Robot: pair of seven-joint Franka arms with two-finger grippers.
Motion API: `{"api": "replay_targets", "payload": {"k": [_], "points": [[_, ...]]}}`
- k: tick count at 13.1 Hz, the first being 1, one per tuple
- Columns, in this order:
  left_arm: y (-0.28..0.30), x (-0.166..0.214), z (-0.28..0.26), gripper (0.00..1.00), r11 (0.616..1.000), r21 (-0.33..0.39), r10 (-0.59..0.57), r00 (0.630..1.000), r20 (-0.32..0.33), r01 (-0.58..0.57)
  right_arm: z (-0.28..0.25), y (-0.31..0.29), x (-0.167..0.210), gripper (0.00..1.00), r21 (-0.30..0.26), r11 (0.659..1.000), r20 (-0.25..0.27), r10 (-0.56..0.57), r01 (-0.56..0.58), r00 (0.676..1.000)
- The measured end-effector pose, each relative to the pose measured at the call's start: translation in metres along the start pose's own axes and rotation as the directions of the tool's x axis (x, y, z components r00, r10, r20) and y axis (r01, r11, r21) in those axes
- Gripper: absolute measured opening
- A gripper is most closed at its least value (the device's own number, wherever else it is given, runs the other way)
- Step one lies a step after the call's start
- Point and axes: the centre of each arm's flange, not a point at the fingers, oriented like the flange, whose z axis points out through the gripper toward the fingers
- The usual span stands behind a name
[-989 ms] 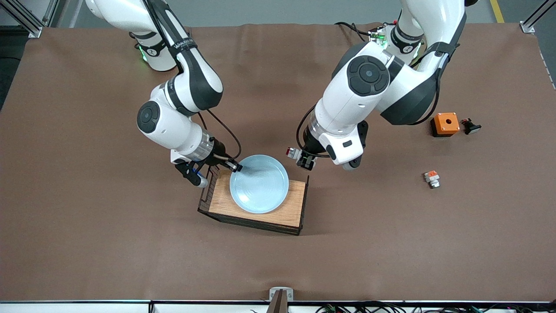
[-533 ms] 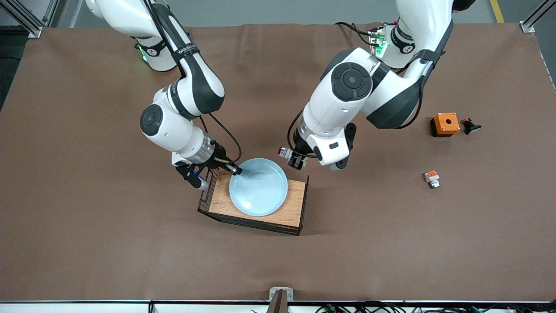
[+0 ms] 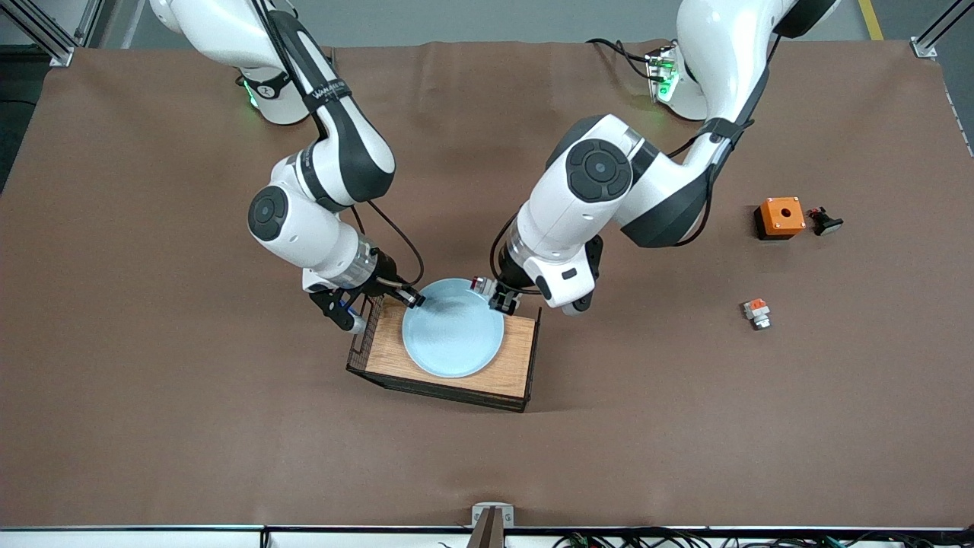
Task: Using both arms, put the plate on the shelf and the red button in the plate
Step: 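Lower the plate onto the tray and open the right gripper, then drop the green button onto the plate while the right gripper withdraws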
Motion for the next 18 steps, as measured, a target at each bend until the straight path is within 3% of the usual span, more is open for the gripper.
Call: {"api": "replay_targets", "payload": {"k": [3, 5, 7, 9, 12, 14, 17, 18], "points": [[0.003, -0.003, 0.009, 0.41, 0.999, -0.025, -0.019, 1.000, 0.016, 0.019, 0.001, 0.000, 0.000, 0.15, -0.001, 1.000, 0.000, 0.000, 0.000, 1.000], [0.004, -0.007, 0.008, 0.41, 0.999, -0.045, -0.027, 0.999, 0.026, 0.028, -0.001, -0.001, 0.000, 0.29, 0.003, 1.000, -0.002, -0.001, 0.001, 1.000], [0.005, -0.008, 0.008, 0.41, 0.997, -0.061, -0.038, 0.999, 0.035, 0.040, -0.001, -0.001, 0.001, 0.50, 0.002, 1.000, -0.001, -0.001, 0.001, 1.000], [0.007, -0.008, 0.013, 0.41, 0.996, -0.073, -0.040, 0.998, 0.043, 0.043, -0.001, 0.001, 0.002, 0.56, -0.009, 1.000, 0.007, 0.003, -0.003, 1.000], [0.005, -0.014, 0.028, 0.41, 0.996, -0.078, -0.033, 0.998, 0.053, 0.037, -0.019, 0.000, 0.005, 0.82, -0.049, 0.999, 0.067, 0.011, -0.007, 0.998], [0.003, -0.016, 0.037, 0.41, 0.997, -0.071, -0.031, 0.998, 0.054, 0.035, -0.055, -0.001, 0.010, 1.00, -0.079, 0.997, 0.133, 0.017, -0.007, 0.991], [0.002, -0.012, 0.054, 0.41, 0.998, -0.053, -0.037, 0.998, 0.050, 0.040, -0.139, 0.003, 0.020, 1.00, -0.138, 0.990, 0.248, 0.035, 0.000, 0.968], [0.001, -0.011, 0.060, 0.41, 0.998, -0.046, -0.038, 0.998, 0.049, 0.041, -0.165, 0.008, 0.026, 1.00, -0.161, 0.987, 0.262, 0.029, 0.014, 0.965]]}}
